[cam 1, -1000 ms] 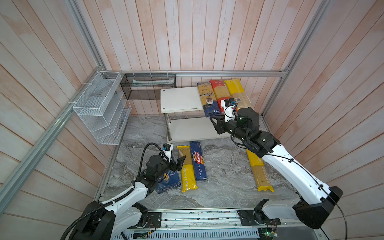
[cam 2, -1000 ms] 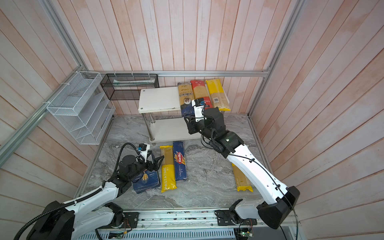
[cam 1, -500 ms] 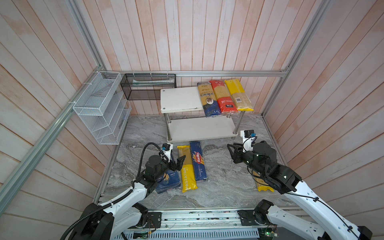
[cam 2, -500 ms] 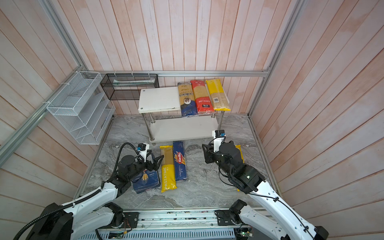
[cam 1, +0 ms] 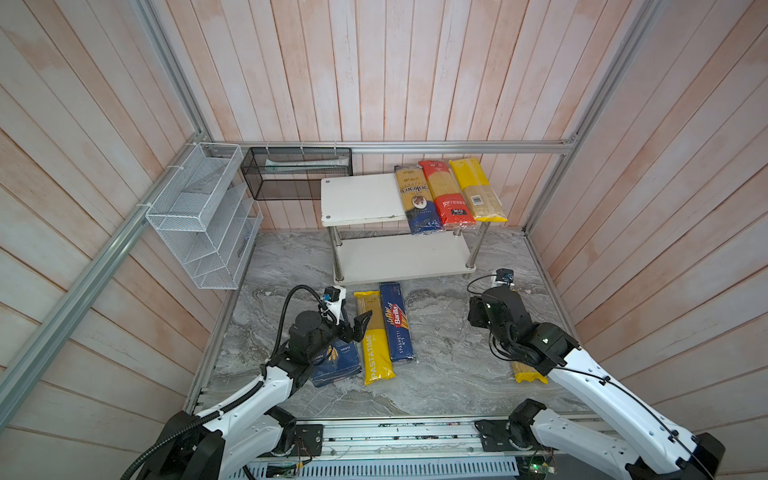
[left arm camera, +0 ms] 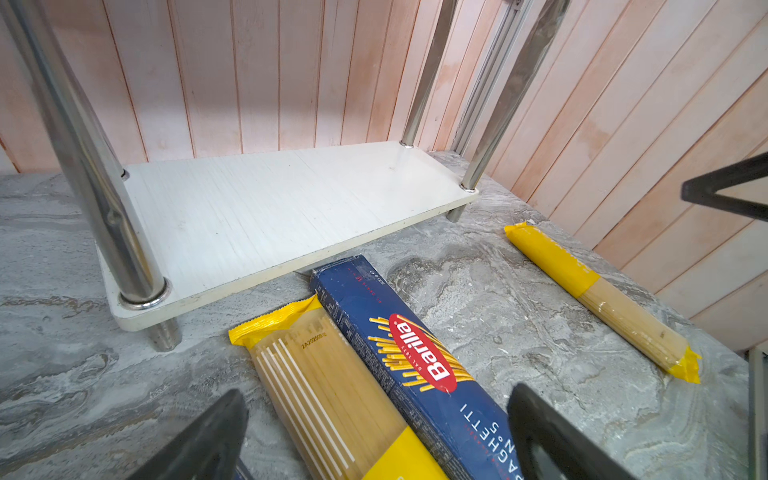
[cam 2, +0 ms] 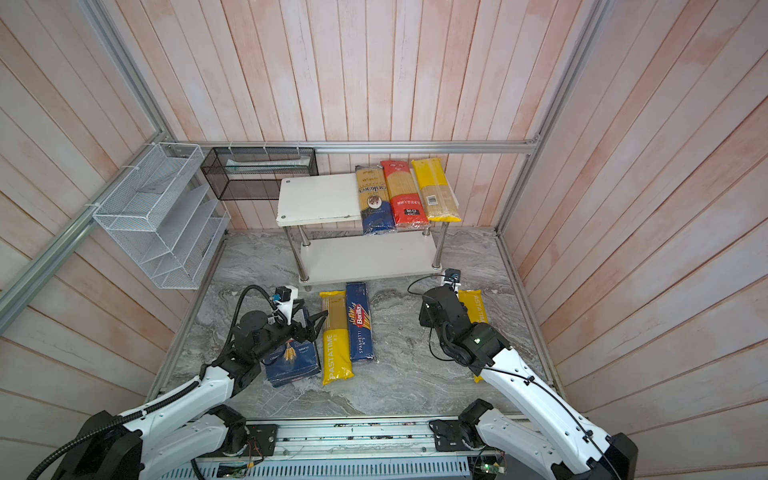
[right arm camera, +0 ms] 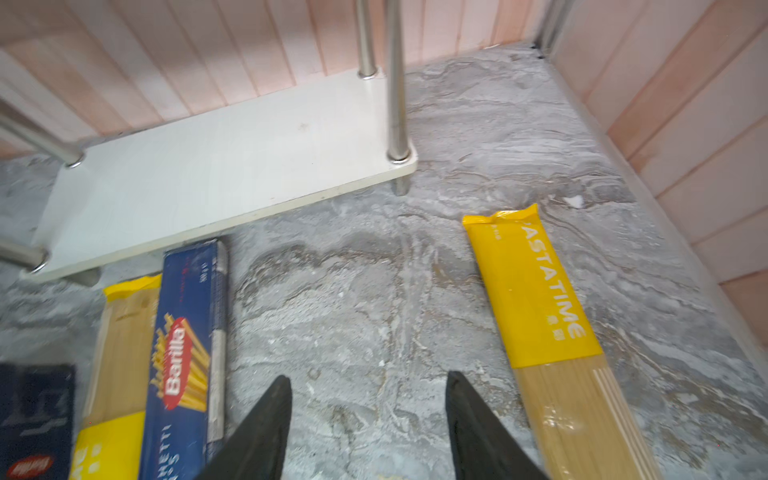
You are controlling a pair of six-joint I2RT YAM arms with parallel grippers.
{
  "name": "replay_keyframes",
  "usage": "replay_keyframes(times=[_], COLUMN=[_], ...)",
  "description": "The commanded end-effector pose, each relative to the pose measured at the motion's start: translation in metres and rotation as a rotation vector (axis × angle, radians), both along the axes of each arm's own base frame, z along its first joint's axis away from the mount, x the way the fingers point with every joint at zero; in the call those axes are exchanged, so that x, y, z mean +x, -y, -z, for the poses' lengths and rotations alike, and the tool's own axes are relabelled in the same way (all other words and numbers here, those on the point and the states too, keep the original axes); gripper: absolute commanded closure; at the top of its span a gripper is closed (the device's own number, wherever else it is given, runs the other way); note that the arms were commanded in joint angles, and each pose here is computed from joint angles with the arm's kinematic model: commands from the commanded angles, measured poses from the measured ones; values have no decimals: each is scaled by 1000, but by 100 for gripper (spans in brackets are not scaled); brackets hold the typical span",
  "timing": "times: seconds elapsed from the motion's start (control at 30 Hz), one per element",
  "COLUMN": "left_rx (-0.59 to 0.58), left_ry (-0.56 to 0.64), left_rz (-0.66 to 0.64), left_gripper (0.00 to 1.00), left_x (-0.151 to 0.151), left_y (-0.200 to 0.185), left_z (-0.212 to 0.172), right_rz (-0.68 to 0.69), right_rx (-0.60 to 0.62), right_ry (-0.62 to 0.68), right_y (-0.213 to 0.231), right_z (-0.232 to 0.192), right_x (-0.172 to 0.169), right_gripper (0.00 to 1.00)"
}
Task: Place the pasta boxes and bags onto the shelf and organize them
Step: 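Move the right gripper down over the yellow Pastatime bag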
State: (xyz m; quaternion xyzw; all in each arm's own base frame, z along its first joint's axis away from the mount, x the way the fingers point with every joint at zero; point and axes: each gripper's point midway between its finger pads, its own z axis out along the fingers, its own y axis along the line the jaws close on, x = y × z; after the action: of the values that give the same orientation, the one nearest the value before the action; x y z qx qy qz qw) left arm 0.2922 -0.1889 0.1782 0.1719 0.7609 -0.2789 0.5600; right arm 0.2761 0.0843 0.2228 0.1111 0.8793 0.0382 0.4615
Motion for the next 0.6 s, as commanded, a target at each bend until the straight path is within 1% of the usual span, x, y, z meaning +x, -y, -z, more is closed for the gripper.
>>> replay_keyframes(times=[0.0, 0.13, 0.23, 0.37, 0.57], left_rx=[-21, -39, -54, -64, -63], left_ry=[3, -4, -8, -13, -49], left_rz=[34, 60, 72, 87, 117], left_gripper=[0, 0, 0, 0, 0], left_x=[-6, -8, -10, -10, -8], left_y=[5, 9, 11, 14, 22], left_z=[-3, -4, -7, -4, 3], right_rz=[124, 242, 271, 279, 292], right_rx=[33, 44, 70, 100, 75], right_ry=[-35, -92, -118, -76, -141], right_y=[32, 63, 71, 75, 94], right_z=[18, 62, 87, 93, 118], right_x=[-4, -20, -28, -21, -15], right_gripper=[39, 38, 36, 35, 31])
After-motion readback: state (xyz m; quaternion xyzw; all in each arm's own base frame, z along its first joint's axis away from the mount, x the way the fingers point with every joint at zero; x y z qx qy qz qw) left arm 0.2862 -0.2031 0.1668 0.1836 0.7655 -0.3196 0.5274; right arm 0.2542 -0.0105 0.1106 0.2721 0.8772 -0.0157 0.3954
